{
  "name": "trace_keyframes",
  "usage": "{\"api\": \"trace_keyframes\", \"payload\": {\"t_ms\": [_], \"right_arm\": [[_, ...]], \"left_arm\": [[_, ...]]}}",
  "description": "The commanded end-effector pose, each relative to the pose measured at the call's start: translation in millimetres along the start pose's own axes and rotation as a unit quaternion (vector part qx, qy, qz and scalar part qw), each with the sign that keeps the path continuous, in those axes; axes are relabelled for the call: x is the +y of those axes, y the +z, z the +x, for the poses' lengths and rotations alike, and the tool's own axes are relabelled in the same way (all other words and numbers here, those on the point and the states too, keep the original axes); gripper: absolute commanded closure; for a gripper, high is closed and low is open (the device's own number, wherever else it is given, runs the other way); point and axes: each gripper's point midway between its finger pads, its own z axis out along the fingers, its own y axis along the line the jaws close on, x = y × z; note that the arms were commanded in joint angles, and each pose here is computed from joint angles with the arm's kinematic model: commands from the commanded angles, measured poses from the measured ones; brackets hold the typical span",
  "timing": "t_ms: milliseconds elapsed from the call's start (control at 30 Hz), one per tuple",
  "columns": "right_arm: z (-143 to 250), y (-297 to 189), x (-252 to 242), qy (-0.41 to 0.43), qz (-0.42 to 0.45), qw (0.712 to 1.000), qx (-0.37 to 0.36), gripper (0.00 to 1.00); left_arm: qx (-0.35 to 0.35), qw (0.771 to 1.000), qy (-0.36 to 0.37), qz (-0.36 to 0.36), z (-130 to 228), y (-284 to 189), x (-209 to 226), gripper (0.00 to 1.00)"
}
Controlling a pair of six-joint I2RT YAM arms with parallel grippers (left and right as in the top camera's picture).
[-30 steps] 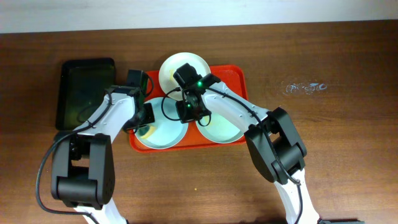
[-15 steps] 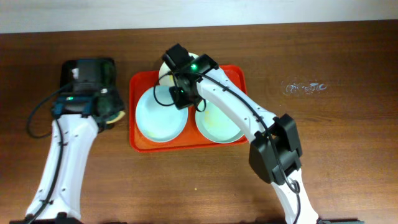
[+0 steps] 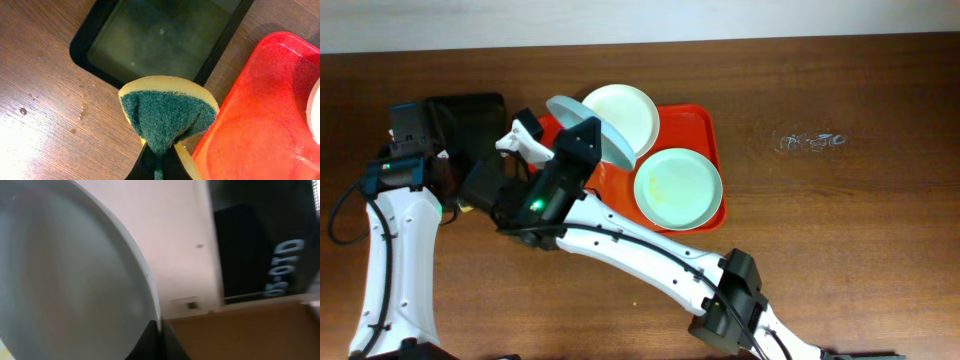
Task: Clean dirty plates on tray and stack at the side
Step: 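Lift the blue plate with the right gripper and place it right of the tray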
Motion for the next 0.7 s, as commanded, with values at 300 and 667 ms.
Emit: {"api": "trace_keyframes", "payload": {"t_ms": [300, 667], "right_arm": [[53.5, 63.6, 84.3, 0.122, -0.294, 0.937, 0.144, 0.96], [212.1, 216.2, 56.0, 0.443, -0.589, 0.599, 0.314, 0.96]], "left_arm": [[-0.004, 1.0, -0.007, 0.004, -3.0, -3.0, -0.3, 1.0], [-0.003, 1.0, -0.007, 0.006, -2.6, -2.9, -1.1, 1.0]]}}
